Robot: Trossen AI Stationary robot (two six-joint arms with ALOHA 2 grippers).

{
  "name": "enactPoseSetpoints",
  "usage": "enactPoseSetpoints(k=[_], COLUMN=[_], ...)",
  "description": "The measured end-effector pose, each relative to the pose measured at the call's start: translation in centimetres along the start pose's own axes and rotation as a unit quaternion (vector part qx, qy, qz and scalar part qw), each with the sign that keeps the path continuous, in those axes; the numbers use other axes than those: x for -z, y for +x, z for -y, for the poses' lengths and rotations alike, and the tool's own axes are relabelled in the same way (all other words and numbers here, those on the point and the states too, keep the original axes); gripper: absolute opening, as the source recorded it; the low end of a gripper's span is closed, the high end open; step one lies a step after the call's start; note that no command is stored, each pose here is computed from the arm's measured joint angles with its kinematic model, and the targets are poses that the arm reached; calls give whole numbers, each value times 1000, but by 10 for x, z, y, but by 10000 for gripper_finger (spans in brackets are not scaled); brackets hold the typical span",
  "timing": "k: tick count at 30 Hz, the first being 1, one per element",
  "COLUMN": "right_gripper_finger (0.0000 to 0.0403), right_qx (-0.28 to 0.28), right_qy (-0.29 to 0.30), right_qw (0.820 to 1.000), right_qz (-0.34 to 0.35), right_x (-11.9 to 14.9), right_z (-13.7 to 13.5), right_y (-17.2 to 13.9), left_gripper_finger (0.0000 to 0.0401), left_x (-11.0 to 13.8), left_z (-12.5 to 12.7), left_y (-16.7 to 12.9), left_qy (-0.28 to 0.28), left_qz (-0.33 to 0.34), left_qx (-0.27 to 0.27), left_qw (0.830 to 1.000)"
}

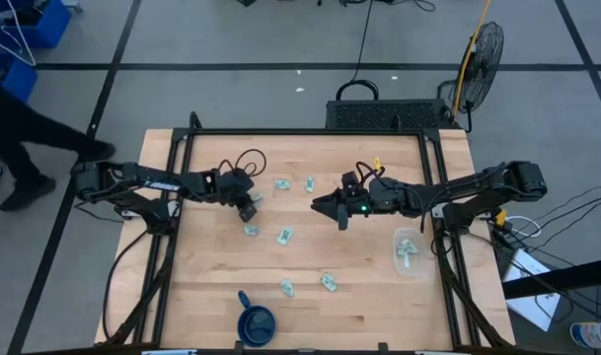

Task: Pick and place Stevia / Truvia into bins
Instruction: Put the green stevia packet into the transparent container

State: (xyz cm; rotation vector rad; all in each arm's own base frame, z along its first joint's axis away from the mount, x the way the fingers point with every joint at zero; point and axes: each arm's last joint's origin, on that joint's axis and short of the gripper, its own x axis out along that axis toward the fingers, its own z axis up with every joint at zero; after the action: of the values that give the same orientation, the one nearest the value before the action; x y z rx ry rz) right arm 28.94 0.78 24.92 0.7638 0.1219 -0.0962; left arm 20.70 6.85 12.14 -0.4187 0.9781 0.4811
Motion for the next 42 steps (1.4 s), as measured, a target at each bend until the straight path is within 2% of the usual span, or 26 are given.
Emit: enactPoseSetpoints(k=[3,8,13,16,21,27,29,31,34,39,42], right_gripper_finger=[132,132,132,132,132,132,132,132,132,132,132], right_qx=[0,0,0,0,1,19,29,19,-25,-65,-79], right_qy=[0,0,0,0,-22,-107,-117,-114,-106,-108,-107], right_qw=[1000,1000,1000,1000,1000,993,991,992,993,992,991], right_qz=[0,0,0,0,-2,-45,-58,-50,-36,2,16], right_x=[0,0,0,0,0,8,12,12,13,11,10], right_z=[0,0,0,0,0,7,11,13,10,7,5], right_y=[0,0,0,0,0,1,4,9,16,22,23], left_gripper_finger=[128,68,11,15,11,19,22,17,7,25,23], left_x=[1,0,-3,-13,-26,-48,-58,-70,-86,-106,-112], left_z=[0,0,5,11,26,56,68,81,96,113,119], left_y=[0,1,0,-2,-8,-25,-34,-45,-62,-86,-95], left_qy=[-3,-22,-68,-94,-122,-84,-64,-46,-27,-7,2], left_qz=[-5,-1,8,38,92,107,112,126,148,175,178], left_qx=[-7,-5,59,122,194,294,330,366,402,438,453], left_qw=[1000,1000,996,987,969,946,935,921,903,882,874])
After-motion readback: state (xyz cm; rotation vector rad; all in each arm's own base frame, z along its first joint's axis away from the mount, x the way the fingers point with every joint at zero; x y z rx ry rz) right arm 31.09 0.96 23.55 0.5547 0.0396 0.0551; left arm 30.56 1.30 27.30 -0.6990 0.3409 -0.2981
